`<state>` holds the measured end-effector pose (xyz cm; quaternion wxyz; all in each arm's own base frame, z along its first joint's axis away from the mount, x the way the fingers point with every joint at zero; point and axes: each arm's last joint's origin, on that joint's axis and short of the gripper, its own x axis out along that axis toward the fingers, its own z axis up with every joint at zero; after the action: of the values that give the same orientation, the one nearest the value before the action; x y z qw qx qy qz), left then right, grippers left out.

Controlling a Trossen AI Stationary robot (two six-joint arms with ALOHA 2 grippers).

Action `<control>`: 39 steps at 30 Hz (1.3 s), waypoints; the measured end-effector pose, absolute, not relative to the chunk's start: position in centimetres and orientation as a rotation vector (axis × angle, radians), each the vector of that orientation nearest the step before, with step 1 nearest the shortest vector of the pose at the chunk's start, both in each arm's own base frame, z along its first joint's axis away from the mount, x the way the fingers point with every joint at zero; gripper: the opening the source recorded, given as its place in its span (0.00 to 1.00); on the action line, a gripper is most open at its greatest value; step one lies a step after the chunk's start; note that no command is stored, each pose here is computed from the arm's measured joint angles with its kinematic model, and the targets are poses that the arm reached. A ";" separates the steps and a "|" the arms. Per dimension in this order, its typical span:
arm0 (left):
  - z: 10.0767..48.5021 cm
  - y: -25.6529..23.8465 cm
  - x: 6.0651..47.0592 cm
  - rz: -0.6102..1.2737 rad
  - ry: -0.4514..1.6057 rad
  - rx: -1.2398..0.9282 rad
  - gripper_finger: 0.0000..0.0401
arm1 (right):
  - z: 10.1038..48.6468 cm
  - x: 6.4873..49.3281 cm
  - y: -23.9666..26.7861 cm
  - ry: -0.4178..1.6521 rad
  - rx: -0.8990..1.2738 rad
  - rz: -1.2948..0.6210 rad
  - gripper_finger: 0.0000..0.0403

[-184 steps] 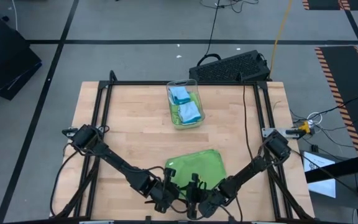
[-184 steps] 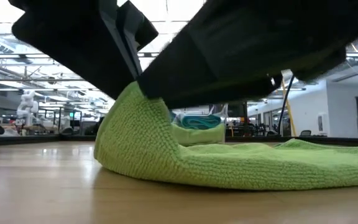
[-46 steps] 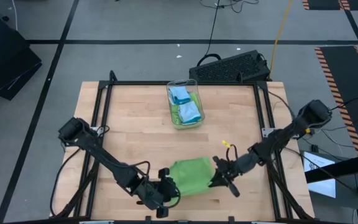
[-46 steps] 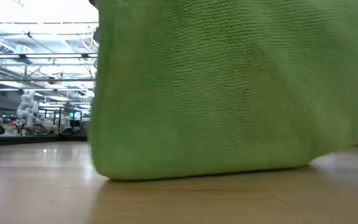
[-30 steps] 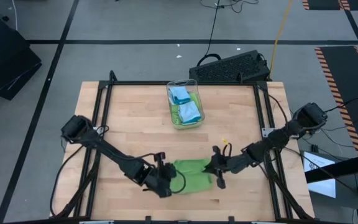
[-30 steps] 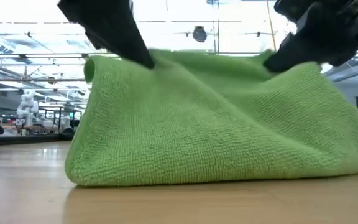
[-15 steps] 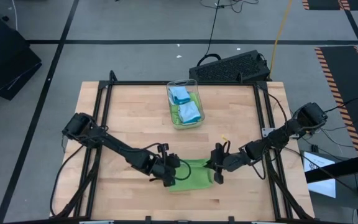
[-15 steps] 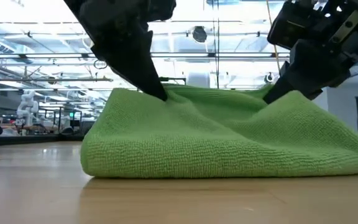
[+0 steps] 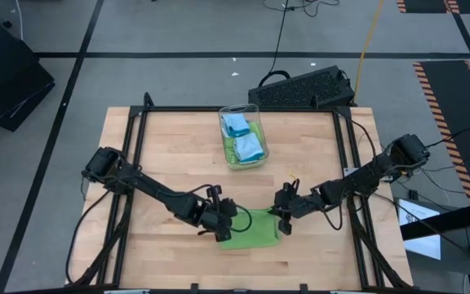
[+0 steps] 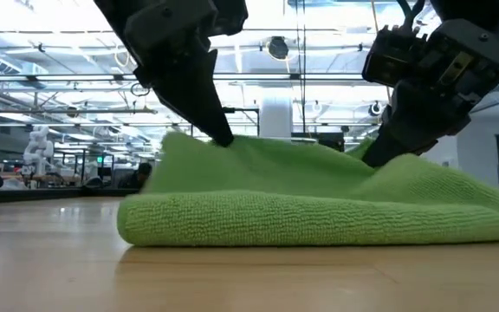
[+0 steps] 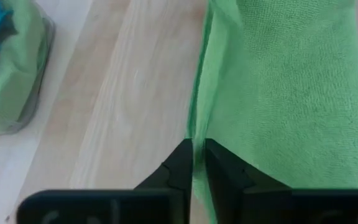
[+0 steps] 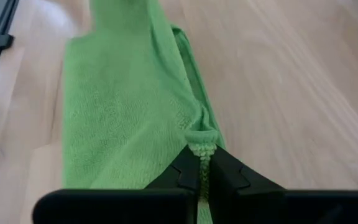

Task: Fold microfiber towels
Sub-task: Fold the green towel

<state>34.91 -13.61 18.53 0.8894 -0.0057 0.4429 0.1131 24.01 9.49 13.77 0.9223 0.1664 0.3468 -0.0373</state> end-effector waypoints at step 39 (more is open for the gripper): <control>11.2 -18.2 36.5 0.208 0.834 0.083 0.36 | 9.7 26.2 14.1 0.354 0.037 -0.029 0.12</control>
<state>36.54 -18.18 11.21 0.9081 0.0403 0.4043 0.1010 26.19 14.09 9.71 0.9841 0.0184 0.1760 -0.0142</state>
